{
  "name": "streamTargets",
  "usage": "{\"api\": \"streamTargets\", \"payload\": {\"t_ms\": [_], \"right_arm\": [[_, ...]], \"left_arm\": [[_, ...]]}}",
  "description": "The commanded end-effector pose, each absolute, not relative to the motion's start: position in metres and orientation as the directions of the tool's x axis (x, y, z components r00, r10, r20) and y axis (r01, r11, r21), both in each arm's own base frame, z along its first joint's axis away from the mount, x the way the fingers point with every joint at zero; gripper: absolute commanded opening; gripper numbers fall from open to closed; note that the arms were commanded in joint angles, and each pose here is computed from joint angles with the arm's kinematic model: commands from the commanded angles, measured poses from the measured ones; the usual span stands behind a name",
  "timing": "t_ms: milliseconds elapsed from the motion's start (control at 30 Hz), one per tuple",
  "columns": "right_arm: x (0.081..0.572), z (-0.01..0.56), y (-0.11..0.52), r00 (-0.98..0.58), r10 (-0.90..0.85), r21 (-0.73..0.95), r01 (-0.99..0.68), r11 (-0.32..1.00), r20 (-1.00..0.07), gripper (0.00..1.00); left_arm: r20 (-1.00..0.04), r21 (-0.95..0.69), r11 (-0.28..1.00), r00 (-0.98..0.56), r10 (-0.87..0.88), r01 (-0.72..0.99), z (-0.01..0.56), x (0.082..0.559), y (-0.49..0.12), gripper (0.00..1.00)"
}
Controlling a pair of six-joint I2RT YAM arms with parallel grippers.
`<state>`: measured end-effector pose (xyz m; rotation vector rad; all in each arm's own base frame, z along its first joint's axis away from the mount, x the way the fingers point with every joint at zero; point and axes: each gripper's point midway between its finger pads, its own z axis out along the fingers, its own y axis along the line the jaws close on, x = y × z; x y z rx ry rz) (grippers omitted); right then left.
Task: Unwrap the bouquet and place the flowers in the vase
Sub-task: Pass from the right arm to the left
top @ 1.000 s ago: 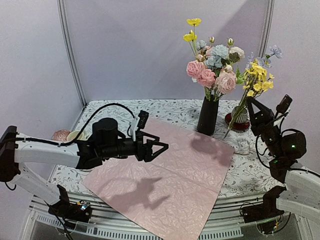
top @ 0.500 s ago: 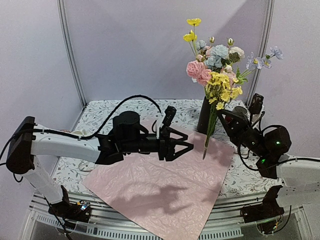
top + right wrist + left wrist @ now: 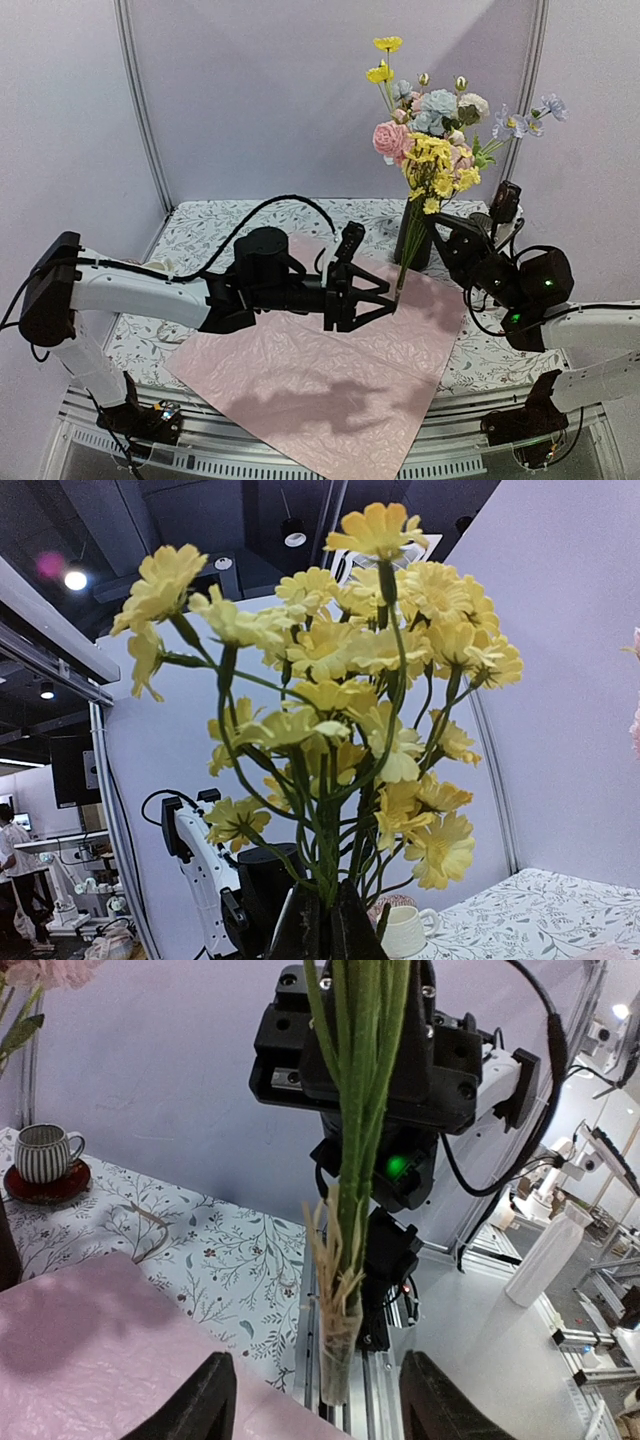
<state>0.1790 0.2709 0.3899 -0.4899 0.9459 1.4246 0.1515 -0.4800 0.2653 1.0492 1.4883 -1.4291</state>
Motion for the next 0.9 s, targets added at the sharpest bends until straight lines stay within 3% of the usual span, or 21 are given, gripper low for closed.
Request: {"api": "streamTargets", "payload": {"t_ms": [0,167,233,433,567,633,867], "right_arm": [[0.171,0.405,0.271,-0.079,0.632,0.194,-0.974,0.115,-0.771,0.03],[0.164,0.403,0.275,-0.076,0.617,0.164,-0.983,0.087,-0.783,0.02],[0.162,0.402,0.275,-0.072,0.612,0.156,-0.984,0.084,-0.787,0.02],[0.160,0.399,0.277,-0.078,0.606,0.152,-0.986,0.071,-0.791,0.03],[0.161,0.397,0.277,-0.075,0.604,0.151,-0.986,0.076,-0.794,0.03],[0.161,0.396,0.277,-0.077,0.603,0.155,-0.985,0.079,-0.794,0.13],[0.165,0.384,0.275,-0.087,0.553,0.191,-0.972,0.134,-0.829,0.60]], "left_arm": [[-0.954,-0.300,-0.044,-0.299,0.021,0.953,0.276,0.140,-0.483,0.55],[-0.948,-0.319,-0.134,-0.312,0.071,0.938,0.272,0.127,-0.491,0.45],[-0.946,-0.322,-0.134,-0.315,0.074,0.937,0.271,0.127,-0.492,0.37],[-0.945,-0.326,-0.140,-0.318,0.078,0.935,0.273,0.127,-0.494,0.26],[-0.940,-0.339,-0.141,-0.328,0.094,0.930,0.270,0.128,-0.498,0.08],[-0.939,-0.341,-0.123,-0.331,0.099,0.932,0.269,0.130,-0.497,0.00],[-0.944,-0.316,-0.075,-0.306,0.123,0.946,0.267,0.134,-0.487,0.00]]}}
